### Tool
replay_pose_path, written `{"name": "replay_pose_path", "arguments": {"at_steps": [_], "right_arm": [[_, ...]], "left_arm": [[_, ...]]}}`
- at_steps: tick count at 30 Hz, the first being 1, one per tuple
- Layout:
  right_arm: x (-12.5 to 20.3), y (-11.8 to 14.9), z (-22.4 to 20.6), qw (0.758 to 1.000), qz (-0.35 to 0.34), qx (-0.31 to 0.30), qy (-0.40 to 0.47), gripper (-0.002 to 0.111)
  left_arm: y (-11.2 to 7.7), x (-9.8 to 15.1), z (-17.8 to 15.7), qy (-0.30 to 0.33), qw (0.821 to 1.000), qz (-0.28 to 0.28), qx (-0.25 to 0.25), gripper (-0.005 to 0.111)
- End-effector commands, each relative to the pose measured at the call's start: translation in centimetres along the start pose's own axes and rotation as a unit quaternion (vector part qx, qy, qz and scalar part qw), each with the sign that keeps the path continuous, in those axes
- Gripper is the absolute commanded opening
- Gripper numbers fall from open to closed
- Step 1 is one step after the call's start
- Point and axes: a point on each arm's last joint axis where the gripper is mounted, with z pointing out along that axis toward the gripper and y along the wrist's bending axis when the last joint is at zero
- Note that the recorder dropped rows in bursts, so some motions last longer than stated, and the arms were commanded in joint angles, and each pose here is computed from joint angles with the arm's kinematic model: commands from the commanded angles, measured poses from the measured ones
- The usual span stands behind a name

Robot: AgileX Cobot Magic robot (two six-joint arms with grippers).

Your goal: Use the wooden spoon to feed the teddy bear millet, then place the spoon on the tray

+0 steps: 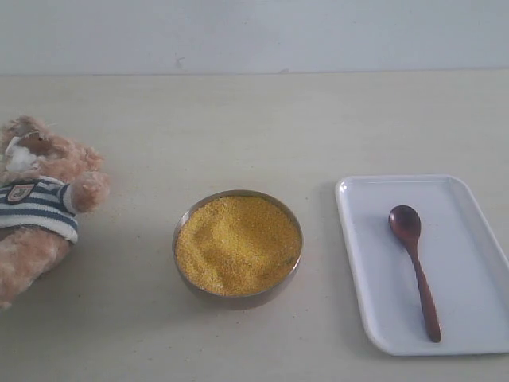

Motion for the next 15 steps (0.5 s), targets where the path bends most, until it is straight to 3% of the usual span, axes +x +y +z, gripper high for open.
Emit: {"name": "replay_pose_path", "arguments": {"at_steps": [1, 4, 6, 9, 12, 13, 15], "right_arm": [[0.0, 0.0, 0.0, 1.0, 0.001, 0.0, -0.002, 0.001], [0.0, 0.0, 0.0, 1.0, 0.001, 0.0, -0.002, 0.001], [0.0, 0.0, 0.0, 1.0, 0.001, 0.0, -0.002, 0.001], [0.0, 0.0, 0.0, 1.0, 0.001, 0.0, -0.002, 0.001], [0.0, 0.0, 0.0, 1.0, 0.001, 0.0, -0.002, 0.001], [0.0, 0.0, 0.0, 1.0, 0.001, 0.0, -0.002, 0.001], [0.0, 0.0, 0.0, 1.0, 0.001, 0.0, -0.002, 0.001]], "left_arm": [[-4.0, -2.1, 2.7, 0.003, 0.995, 0.084, 0.05, 0.004], [-6.2, -1.9, 6.2, 0.095, 0.981, 0.165, 0.04, 0.004], [-6.7, -0.8, 9.2, 0.212, 0.951, 0.225, -0.005, 0.004], [-5.9, 1.5, 12.8, 0.379, 0.879, 0.276, -0.087, 0.004], [-4.5, 4.2, 15.8, 0.535, 0.772, 0.313, -0.139, 0.004], [-4.0, 5.1, 16.5, 0.582, 0.74, 0.3, -0.155, 0.004], [-3.3, 7.0, 17.2, 0.646, 0.695, 0.263, -0.172, 0.005]]}}
